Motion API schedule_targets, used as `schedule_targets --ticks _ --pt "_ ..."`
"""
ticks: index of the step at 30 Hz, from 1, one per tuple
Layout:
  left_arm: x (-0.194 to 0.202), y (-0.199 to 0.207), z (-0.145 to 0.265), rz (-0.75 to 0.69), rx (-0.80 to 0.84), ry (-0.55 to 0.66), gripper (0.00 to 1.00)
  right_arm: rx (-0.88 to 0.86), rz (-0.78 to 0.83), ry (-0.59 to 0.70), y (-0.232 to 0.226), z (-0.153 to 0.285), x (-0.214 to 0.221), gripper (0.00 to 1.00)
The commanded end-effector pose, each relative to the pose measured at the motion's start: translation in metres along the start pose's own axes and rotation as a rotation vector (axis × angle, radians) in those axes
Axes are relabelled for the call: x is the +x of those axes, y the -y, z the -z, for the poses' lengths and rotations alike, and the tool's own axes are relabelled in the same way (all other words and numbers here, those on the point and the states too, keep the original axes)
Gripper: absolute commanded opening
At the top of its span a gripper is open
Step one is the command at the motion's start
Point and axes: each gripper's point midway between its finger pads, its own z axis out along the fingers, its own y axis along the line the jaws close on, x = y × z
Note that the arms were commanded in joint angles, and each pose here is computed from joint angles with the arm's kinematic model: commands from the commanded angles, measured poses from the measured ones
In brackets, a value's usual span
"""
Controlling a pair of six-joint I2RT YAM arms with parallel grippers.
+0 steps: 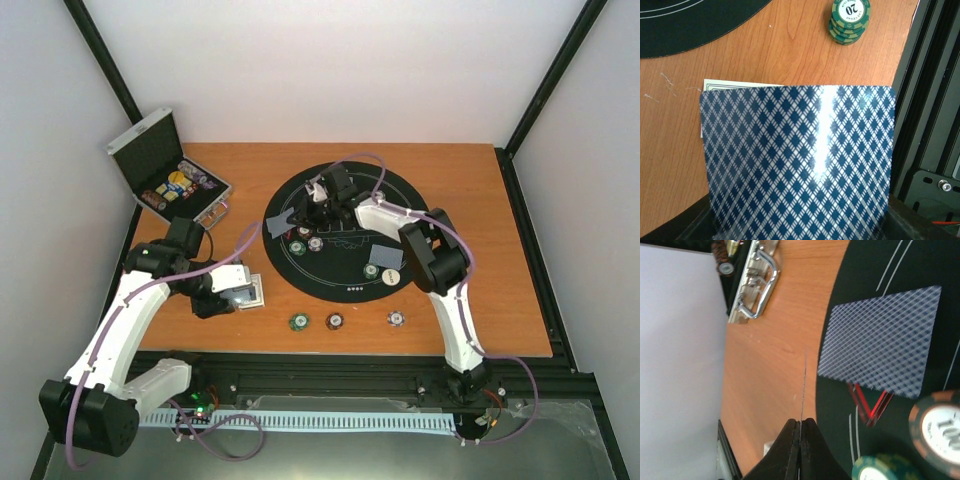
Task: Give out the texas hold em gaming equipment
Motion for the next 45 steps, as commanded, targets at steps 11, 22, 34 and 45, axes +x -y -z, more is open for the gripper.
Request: schedule_targets --ticks 11,22,34,45 --pt "-0.005 0.001 0.008 -0.015 -0.009 0.024 0.01 0.153 0.022 -0.038 0.026 0.002 -0.016 0.38" --pt "-0.008 0.000 0.008 -0.012 -0.009 0.035 0.01 0.128 0.050 0.036 -0.005 0.060 0.002 0.49" --pt "-0.015 -0.007 0.008 0.002 -0.008 0.053 0.01 -0.231 0.090 -0.047 -0.106 0.055 0.146 0.68" --pt "-0.016 -0.009 0.007 0.004 -0.009 0.056 0.01 -0.347 0.081 -0.133 -0.140 0.022 0.220 0.69"
